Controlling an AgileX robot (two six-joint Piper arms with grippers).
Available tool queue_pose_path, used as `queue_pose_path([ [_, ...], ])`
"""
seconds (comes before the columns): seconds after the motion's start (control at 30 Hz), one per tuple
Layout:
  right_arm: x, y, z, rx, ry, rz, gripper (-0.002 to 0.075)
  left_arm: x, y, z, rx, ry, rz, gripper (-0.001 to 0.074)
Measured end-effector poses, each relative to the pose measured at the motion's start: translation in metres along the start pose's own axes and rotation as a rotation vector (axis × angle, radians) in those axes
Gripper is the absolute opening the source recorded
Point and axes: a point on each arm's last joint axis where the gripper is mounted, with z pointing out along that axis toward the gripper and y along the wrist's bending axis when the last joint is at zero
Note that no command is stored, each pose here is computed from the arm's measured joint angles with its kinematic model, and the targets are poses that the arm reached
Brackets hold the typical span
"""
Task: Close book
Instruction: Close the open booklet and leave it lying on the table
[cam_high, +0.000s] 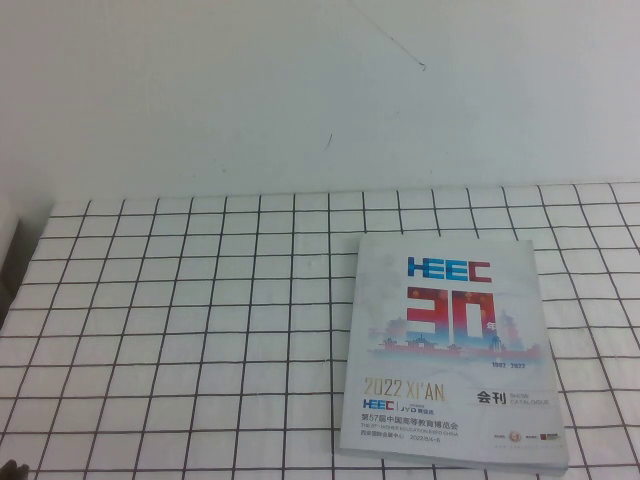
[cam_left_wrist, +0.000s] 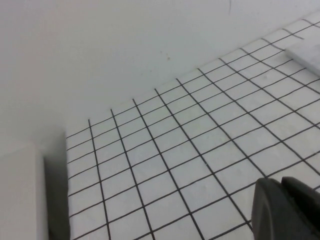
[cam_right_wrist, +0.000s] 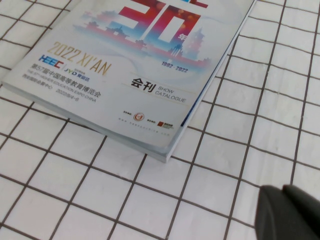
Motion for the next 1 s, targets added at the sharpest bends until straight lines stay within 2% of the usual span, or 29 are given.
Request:
queue_pose_path([
  [0.17,0.0,0.0,0.0,0.0,0.0,0.0,-0.0003,0.017,0.005,0.007,-0.101,-0.013,-0.046,-0.0003],
  [0.3,0.0,0.0,0.0,0.0,0.0,0.0,-0.0003,0.02,0.009,0.007,-0.145,-0.013,-0.24,-0.0004],
  [0.37,0.0,0.0,0.0,0.0,0.0,0.0,-0.0003,0.026,0.008,0.007,-0.147,0.042,-0.353,-0.0004],
  [0.43,0.0,0.0,0.0,0.0,0.0,0.0,-0.0003,0.029,0.007,0.007,-0.146,0.079,-0.399,-0.0004],
  [1.0,0.0,0.0,0.0,0.0,0.0,0.0,-0.0003,0.03,0.008,0.006,-0.154,0.093,-0.395,-0.0004],
])
